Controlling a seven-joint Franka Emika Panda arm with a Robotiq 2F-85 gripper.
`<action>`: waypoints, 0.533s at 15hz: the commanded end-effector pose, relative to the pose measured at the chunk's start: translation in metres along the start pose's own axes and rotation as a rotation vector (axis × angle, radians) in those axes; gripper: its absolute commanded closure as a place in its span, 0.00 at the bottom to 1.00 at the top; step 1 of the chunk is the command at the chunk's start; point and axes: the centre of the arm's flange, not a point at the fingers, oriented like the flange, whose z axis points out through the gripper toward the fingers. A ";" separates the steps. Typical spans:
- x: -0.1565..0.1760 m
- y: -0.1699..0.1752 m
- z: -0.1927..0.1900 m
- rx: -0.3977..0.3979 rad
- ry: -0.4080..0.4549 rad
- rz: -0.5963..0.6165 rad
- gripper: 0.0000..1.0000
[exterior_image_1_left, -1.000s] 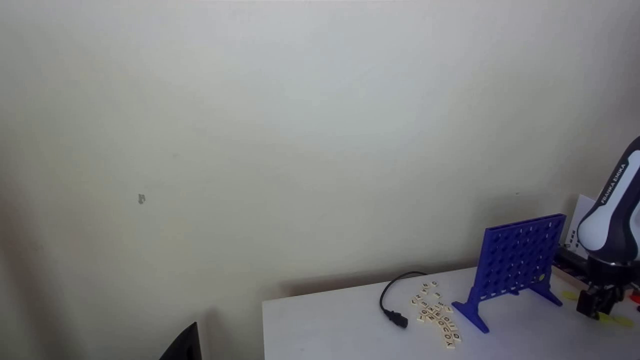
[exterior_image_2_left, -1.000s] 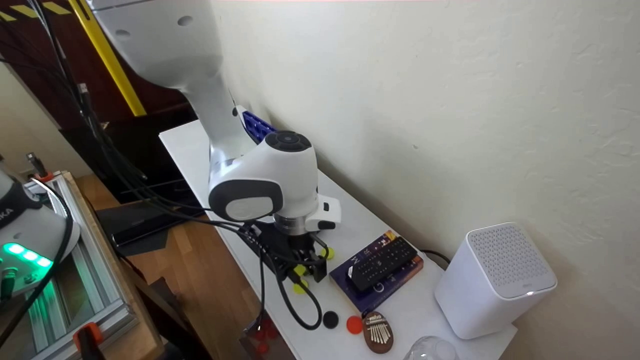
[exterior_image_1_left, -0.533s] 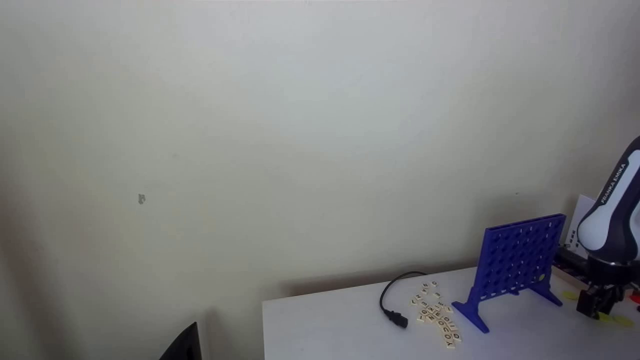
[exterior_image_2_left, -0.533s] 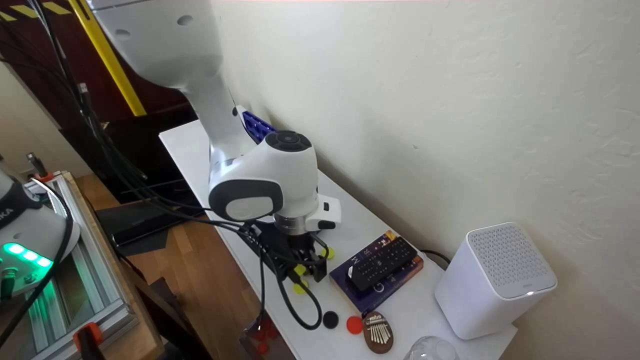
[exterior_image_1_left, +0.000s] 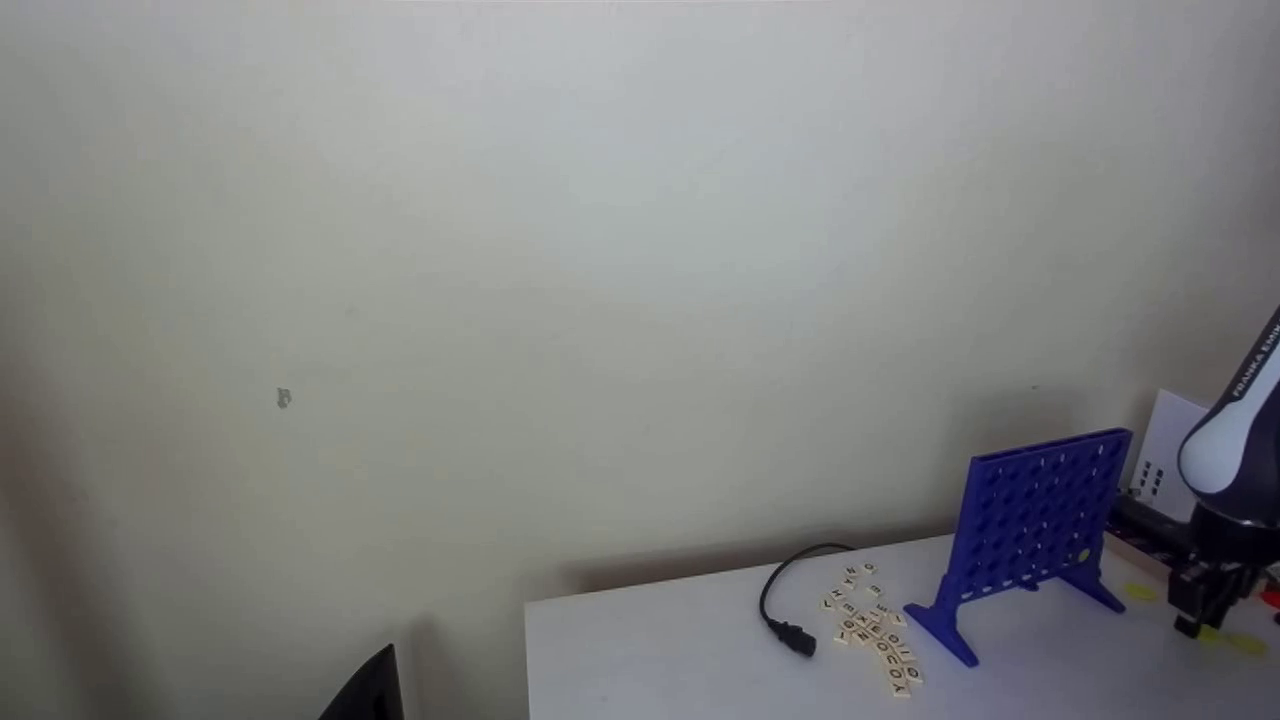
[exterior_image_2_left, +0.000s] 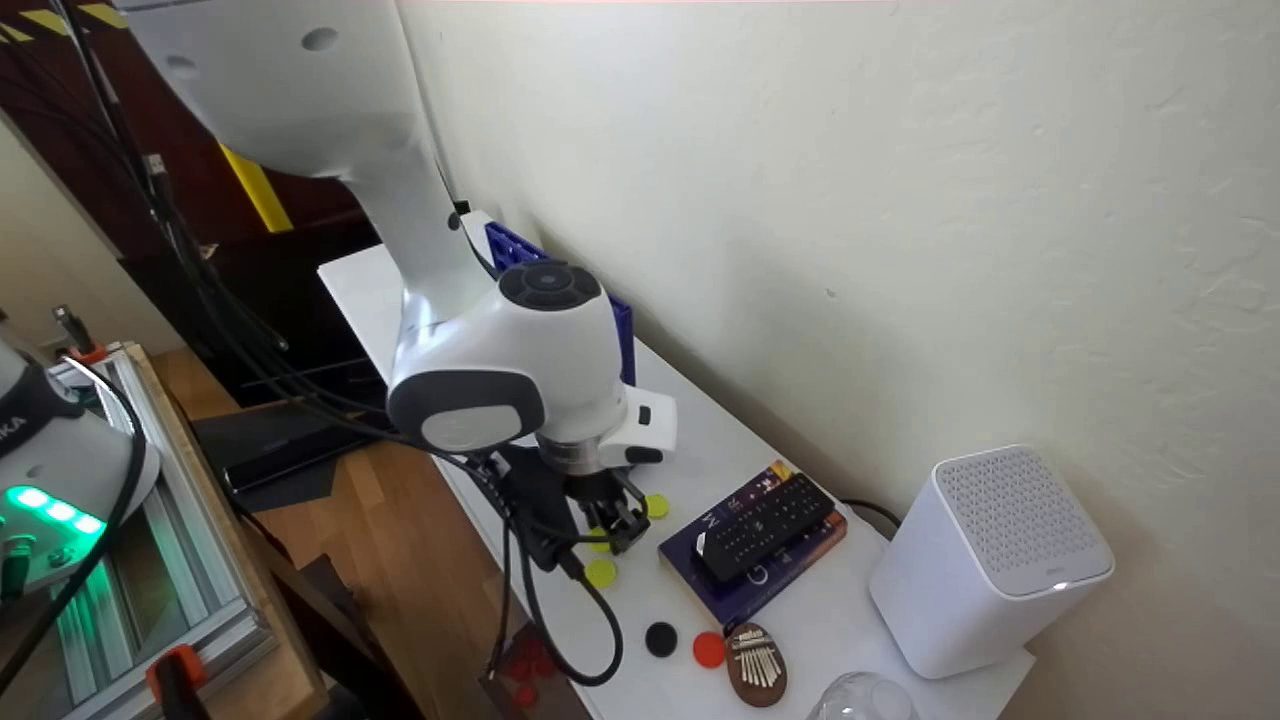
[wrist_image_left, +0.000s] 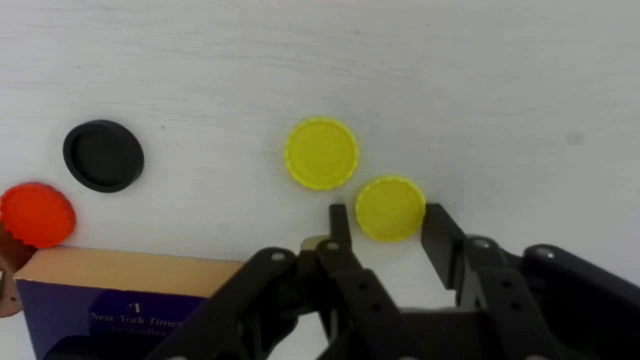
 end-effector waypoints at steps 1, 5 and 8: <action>-0.022 -0.001 -0.022 0.000 0.051 0.017 0.81; -0.028 0.001 -0.025 -0.011 0.062 0.028 0.81; -0.028 0.001 -0.024 -0.005 0.061 0.018 0.30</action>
